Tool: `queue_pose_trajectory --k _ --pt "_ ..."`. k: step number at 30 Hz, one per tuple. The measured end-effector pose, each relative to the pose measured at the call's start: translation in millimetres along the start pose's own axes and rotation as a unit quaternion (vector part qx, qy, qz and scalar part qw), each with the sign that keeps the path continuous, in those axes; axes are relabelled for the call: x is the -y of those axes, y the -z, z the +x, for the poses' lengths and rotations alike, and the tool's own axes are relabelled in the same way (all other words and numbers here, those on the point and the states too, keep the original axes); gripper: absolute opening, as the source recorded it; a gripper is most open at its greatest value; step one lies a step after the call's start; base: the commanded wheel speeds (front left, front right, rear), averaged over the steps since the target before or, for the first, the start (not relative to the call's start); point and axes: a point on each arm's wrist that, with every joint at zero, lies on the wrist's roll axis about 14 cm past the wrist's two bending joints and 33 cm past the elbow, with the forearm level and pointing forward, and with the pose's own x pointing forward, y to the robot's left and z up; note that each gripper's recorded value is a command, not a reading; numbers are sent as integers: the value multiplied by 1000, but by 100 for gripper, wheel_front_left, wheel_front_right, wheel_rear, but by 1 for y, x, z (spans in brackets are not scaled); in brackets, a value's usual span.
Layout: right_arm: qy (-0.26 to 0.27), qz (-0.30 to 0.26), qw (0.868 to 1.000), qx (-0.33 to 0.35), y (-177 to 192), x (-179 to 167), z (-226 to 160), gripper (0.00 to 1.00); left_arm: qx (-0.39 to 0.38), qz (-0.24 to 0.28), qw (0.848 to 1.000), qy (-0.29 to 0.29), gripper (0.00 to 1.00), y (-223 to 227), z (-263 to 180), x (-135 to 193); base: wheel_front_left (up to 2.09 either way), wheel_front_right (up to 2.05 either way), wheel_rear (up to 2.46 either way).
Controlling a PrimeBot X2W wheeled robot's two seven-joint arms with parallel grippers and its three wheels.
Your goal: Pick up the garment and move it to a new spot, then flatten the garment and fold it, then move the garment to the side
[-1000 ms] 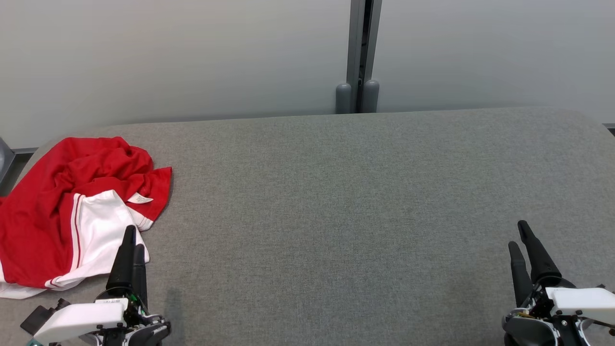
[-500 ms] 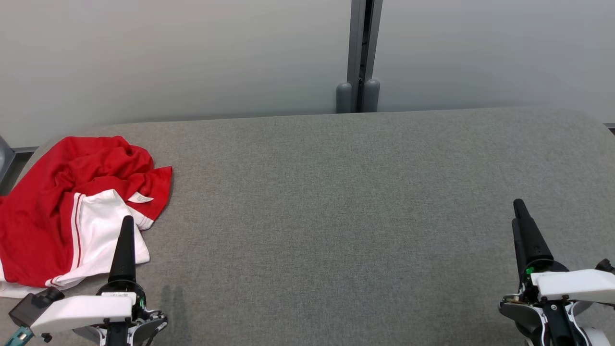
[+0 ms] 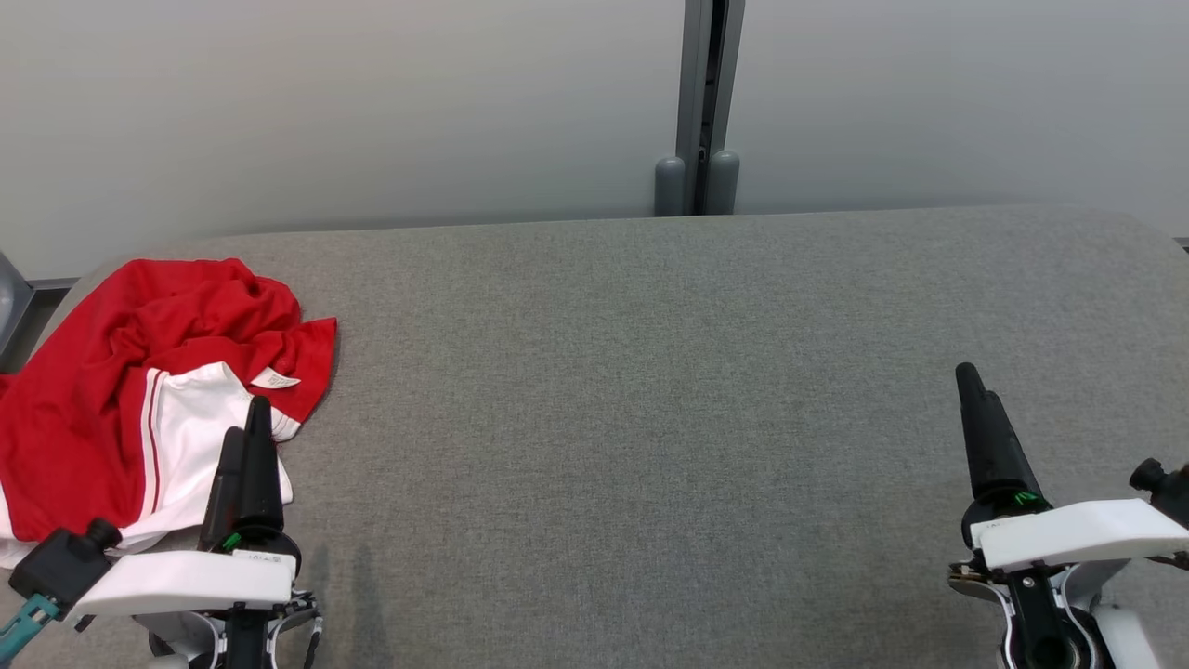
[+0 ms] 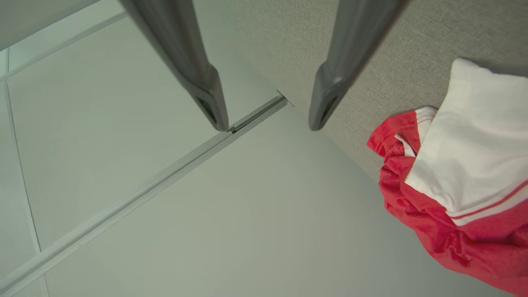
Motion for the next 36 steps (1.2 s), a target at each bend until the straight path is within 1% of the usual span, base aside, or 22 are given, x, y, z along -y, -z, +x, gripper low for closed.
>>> queue_pose_trajectory --k 7,14,17,26,36 --pt "-19 -77 997 -6 6 -10 4 100 -2 75 997 -2 100 2 0 0 0 0 0" --pt "-32 -160 987 -8 8 -15 7 100 -5 159 987 3 100 6 1 2 0 0 0" --pt "-39 -192 981 -8 9 -18 8 100 -4 184 983 5 100 6 1 4 0 0 0" --pt "-53 -254 966 4 6 -25 10 100 4 248 969 15 100 5 1 8 0 0 0" --pt "-70 -310 948 9 8 -32 11 100 13 301 953 28 100 4 0 14 0 0 0"
